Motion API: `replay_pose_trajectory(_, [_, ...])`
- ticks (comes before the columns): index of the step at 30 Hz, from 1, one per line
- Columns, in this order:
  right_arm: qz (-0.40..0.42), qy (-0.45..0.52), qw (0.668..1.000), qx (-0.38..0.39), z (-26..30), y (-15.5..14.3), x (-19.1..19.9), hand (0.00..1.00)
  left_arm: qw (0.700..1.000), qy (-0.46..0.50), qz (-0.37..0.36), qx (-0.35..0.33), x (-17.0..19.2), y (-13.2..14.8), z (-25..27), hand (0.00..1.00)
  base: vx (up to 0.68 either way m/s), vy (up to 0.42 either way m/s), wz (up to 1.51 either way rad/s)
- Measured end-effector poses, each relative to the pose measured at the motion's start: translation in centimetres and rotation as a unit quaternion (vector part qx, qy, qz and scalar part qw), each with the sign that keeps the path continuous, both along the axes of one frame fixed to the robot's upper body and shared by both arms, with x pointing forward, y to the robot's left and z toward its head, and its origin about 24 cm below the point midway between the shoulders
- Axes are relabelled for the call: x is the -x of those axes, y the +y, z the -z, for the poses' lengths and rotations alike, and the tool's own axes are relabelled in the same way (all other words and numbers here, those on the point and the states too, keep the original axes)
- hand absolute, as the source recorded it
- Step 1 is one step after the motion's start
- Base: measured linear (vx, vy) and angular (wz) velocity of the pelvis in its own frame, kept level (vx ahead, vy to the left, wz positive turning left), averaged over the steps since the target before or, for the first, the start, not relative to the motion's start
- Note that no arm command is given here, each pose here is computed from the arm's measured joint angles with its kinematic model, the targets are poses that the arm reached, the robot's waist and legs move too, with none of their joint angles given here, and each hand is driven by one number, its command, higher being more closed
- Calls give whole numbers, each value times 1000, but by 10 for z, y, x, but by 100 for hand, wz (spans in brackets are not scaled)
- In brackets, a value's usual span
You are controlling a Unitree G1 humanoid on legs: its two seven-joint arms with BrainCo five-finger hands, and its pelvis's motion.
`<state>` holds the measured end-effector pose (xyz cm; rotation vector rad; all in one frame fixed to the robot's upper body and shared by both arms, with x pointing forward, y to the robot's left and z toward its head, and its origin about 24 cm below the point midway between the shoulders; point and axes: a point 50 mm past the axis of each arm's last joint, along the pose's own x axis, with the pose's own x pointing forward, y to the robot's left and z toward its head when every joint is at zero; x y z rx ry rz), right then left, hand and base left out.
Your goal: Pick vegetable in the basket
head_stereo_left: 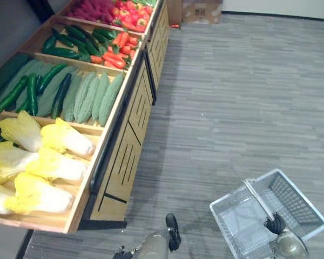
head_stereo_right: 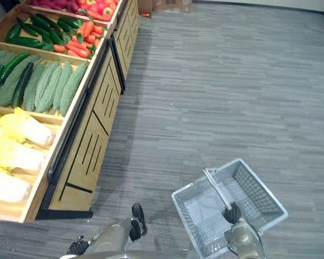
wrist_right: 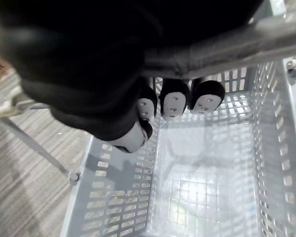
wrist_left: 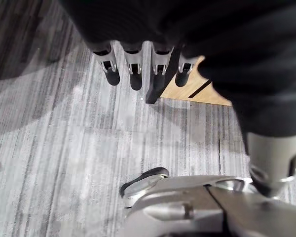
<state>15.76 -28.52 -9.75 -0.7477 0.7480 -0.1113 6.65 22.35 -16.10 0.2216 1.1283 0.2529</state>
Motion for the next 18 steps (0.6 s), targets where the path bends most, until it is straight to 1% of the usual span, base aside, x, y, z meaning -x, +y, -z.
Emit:
replay_pose_trajectory(2, [-3, 12, 1000, -7, 5, 5, 4, 100, 1000, 3, 23, -6, 0, 2, -1, 0, 398, 191, 44])
replay_pose_trajectory(4, [4, 24, 1000, -20, 12, 11, 13, 100, 999, -9, 45, -11, -9, 4, -4, 0, 495, 126, 95])
replay_pose_trajectory(5, [9, 30, 999, -27, 16, 15, 19, 100, 998, -28, 52, -13, -18, 3, -7, 0, 471, 72, 98])
replay_pose_trajectory(7, [18, 44, 998, -28, 20, 14, 31, 100, 997, -45, 58, -14, -30, 2, -10, 0, 497, -4, 124])
replay_pose_trajectory(9, [52, 72, 996, -29, 26, 5, 49, 100, 996, -76, 51, -9, -48, -2, -16, 0, 536, -102, 156])
replay_pose_trajectory(10, [57, 75, 995, -30, 27, 4, 52, 100, 995, -80, 51, -8, -50, -2, -16, 0, 462, -177, 157])
replay_pose_trajectory(12, [117, 89, 988, -38, 30, -7, 69, 100, 993, -101, 64, 1, -64, -14, -19, 0, 459, -259, 174])
replay_pose_trajectory(15, [167, 91, 981, -45, 31, -16, 82, 100, 993, -106, 59, 6, -65, -18, -19, 0, 418, -349, 125])
replay_pose_trajectory(17, [206, 101, 972, -57, 34, -17, 95, 100, 996, -84, 25, 7, -49, -13, -14, 0, 434, -524, 111])
replay_pose_trajectory(18, [217, 101, 969, -59, 34, -18, 100, 100, 997, -75, 22, 13, -45, -17, -11, 0, 402, -529, 111])
